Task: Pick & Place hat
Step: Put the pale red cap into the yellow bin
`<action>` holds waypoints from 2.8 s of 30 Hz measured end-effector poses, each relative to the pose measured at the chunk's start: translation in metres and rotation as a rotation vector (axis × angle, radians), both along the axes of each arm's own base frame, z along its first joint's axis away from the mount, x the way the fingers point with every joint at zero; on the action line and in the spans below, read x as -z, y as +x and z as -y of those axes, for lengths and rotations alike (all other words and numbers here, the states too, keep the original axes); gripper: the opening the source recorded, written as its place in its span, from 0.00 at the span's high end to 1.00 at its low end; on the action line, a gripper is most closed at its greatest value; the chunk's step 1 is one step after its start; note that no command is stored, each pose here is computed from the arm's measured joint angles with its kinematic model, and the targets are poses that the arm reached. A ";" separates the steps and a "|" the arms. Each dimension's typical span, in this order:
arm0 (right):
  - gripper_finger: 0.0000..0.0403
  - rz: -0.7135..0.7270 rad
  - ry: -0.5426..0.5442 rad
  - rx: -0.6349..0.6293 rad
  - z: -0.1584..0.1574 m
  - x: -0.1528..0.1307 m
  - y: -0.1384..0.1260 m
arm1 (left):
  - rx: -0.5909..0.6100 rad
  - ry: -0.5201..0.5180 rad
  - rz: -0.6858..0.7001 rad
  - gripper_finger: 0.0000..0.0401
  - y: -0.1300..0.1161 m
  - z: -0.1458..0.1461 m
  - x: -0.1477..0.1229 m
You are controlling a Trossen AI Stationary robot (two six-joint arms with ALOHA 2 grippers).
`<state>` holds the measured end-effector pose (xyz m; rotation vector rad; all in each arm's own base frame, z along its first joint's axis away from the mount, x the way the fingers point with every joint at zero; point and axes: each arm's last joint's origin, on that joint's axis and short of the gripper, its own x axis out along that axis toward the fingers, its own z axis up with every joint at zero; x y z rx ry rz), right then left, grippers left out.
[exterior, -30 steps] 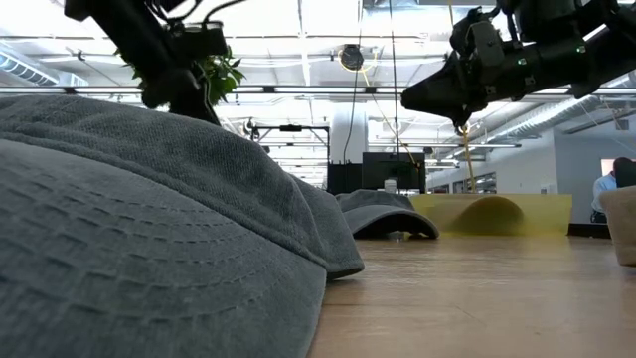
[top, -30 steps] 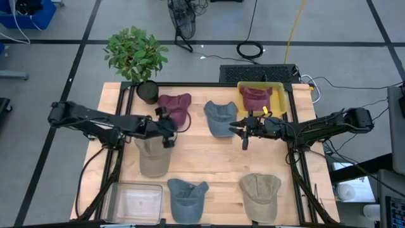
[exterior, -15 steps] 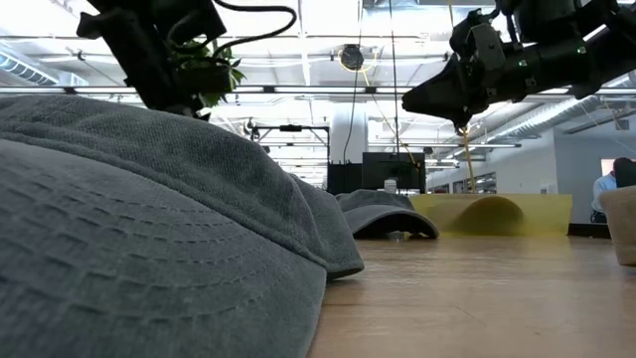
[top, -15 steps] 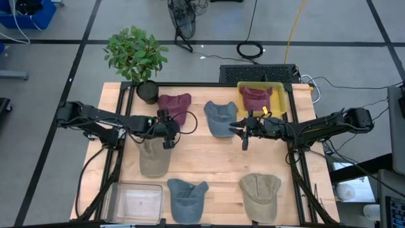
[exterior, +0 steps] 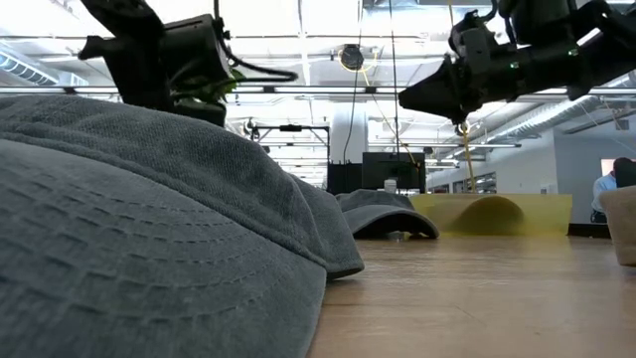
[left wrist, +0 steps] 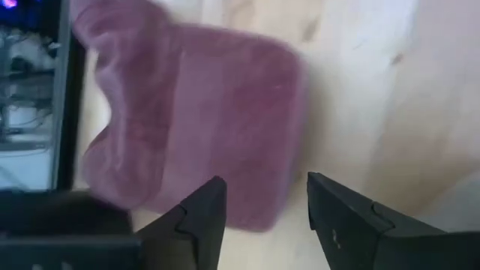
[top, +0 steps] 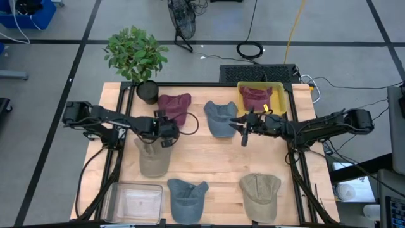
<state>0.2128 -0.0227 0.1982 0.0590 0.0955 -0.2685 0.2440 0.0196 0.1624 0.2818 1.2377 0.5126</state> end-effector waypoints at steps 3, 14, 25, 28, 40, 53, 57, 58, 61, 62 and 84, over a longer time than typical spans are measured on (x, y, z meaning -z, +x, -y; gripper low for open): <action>0.79 0.006 -0.004 0.015 0.004 -0.001 0.000 | -0.013 -0.003 -0.007 0.56 0.001 -0.003 0.003; 0.79 0.005 -0.002 0.026 0.006 -0.001 -0.001 | -0.015 -0.008 0.011 0.55 0.003 -0.005 0.004; 0.79 -0.001 0.031 0.026 0.006 0.001 -0.001 | 0.002 0.038 0.023 0.56 0.006 -0.010 0.002; 0.79 -0.002 0.029 0.025 0.006 0.001 -0.001 | -0.007 0.040 0.020 0.55 0.006 -0.014 0.002; 0.79 -0.005 0.017 0.025 0.006 0.001 -0.001 | 0.011 0.061 0.012 0.68 0.007 -0.022 0.001; 0.79 -0.015 0.022 0.025 0.006 0.002 -0.001 | 0.077 0.070 0.022 0.97 0.006 -0.021 -0.008; 0.79 -0.030 0.023 0.025 0.006 0.003 -0.001 | 0.096 0.072 0.056 0.98 0.004 -0.016 -0.016; 0.79 -0.028 0.023 0.025 0.006 0.003 -0.001 | 0.103 0.075 0.065 0.99 0.003 -0.015 -0.019; 0.79 -0.027 0.023 0.025 0.006 0.003 -0.001 | 0.099 0.110 0.097 0.98 0.001 -0.014 -0.027; 0.79 -0.027 0.023 0.025 0.006 0.003 -0.001 | 0.088 0.136 0.114 0.98 0.002 -0.014 -0.029; 0.79 -0.022 0.036 -0.003 -0.001 0.003 0.000 | 0.055 -0.183 0.441 0.96 -0.003 -0.091 -0.043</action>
